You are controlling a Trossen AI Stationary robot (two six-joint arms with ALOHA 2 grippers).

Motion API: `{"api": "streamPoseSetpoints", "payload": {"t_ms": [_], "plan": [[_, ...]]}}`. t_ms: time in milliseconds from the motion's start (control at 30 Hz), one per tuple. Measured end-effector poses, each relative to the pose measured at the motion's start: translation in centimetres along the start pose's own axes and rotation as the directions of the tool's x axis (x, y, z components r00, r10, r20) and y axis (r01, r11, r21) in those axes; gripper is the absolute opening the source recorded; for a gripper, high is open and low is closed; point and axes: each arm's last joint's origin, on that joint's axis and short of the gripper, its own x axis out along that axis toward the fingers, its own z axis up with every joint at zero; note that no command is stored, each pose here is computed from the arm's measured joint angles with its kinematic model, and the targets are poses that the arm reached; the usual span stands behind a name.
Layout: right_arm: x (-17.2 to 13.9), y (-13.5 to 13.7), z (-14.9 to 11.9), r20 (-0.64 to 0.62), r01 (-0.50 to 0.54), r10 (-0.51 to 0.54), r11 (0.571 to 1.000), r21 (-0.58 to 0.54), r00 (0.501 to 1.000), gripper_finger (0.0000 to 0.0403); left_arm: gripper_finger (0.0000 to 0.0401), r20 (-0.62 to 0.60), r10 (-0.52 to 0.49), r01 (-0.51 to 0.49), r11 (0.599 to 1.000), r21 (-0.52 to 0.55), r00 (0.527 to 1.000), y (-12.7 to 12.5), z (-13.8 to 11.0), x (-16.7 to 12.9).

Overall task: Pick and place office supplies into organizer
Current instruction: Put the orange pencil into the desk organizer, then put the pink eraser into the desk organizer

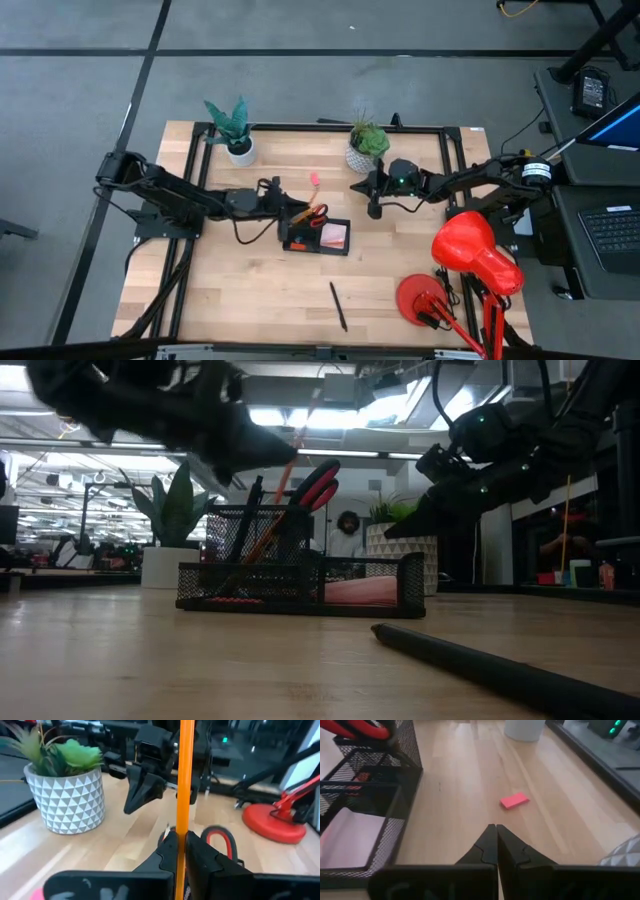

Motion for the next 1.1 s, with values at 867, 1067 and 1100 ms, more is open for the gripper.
{"api": "streamPoseSetpoints", "payload": {"t_ms": [867,1067,1100], "plan": [[0.1,0.9,0.2,0.006,-0.032,0.032,0.999,0.029,0.999,0.0,0.0057,0.014,0.051,-0.051,0.999,-0.016,0.999,0.3,-2.5,-2.0],[0.1,0.9,0.1,0.005,-0.032,0.032,0.999,0.026,0.999,0.0,0.0087,0.015,0.051,-0.051,0.998,-0.023,0.999,0.3,-2.5,-2.0],[0.1,0.9,0.1,0.005,-0.032,0.032,0.999,0.024,0.999,0.0,0.0091,0.018,0.051,-0.05,0.998,-0.023,0.999,0.3,-2.5,-2.0]]}}
